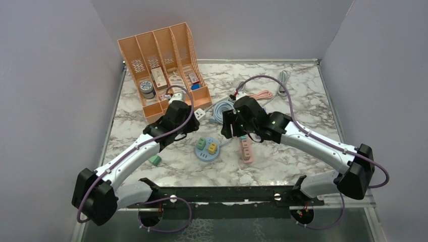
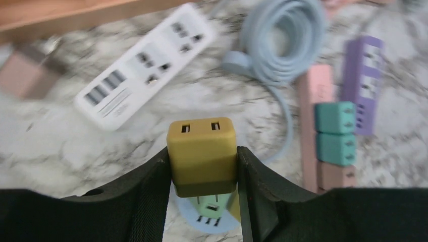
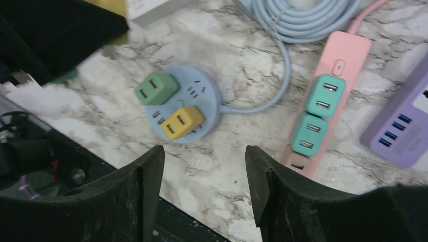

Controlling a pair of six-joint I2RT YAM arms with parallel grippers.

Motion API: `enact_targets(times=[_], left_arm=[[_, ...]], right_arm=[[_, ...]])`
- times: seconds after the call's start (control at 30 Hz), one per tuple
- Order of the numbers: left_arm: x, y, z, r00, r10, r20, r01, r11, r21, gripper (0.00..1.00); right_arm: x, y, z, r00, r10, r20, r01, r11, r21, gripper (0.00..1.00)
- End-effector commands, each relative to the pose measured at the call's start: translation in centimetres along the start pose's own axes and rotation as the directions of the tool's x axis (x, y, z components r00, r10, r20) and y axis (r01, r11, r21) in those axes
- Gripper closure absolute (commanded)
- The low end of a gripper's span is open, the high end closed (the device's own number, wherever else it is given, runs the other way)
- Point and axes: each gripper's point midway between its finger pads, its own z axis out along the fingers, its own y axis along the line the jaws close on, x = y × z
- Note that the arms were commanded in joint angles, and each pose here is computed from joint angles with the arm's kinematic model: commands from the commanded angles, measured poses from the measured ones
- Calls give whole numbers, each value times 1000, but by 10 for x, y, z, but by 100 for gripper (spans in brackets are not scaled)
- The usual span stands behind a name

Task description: Insert the plug

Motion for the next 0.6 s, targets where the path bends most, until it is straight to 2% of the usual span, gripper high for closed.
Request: enact_targets(times=[0.0, 0.1, 0.17, 0.23, 0.33, 0.43, 0.57], left_arm=[[-10, -92, -39, 923, 318, 216, -384, 797, 466, 68], [-4, -115, -62, 830, 418, 369, -557, 597, 578, 68], [1, -127, -76, 739, 459, 493, -671, 434, 601, 68], [3, -137, -90, 648, 459, 608, -756, 290, 586, 68], [6, -146, -104, 511, 446, 735, -847, 113, 520, 70], [5, -153, -113, 403, 427, 809, -896, 5, 444, 71], [8, -155, -117, 320, 406, 856, -919, -85, 384, 70]], right_arm=[[-35, 41, -37, 997, 47, 63, -33, 979, -201, 41], [-47, 49, -56, 994, 61, 95, -35, 967, -251, 41], [-50, 54, -65, 992, 69, 105, -37, 959, -283, 41], [-53, 59, -74, 991, 81, 108, -44, 950, -310, 40], [-59, 62, -82, 987, 113, 110, -71, 942, -328, 41], [-56, 63, -85, 987, 137, 83, -103, 941, -323, 41], [-47, 53, -74, 982, 181, 48, -163, 952, -261, 42]])
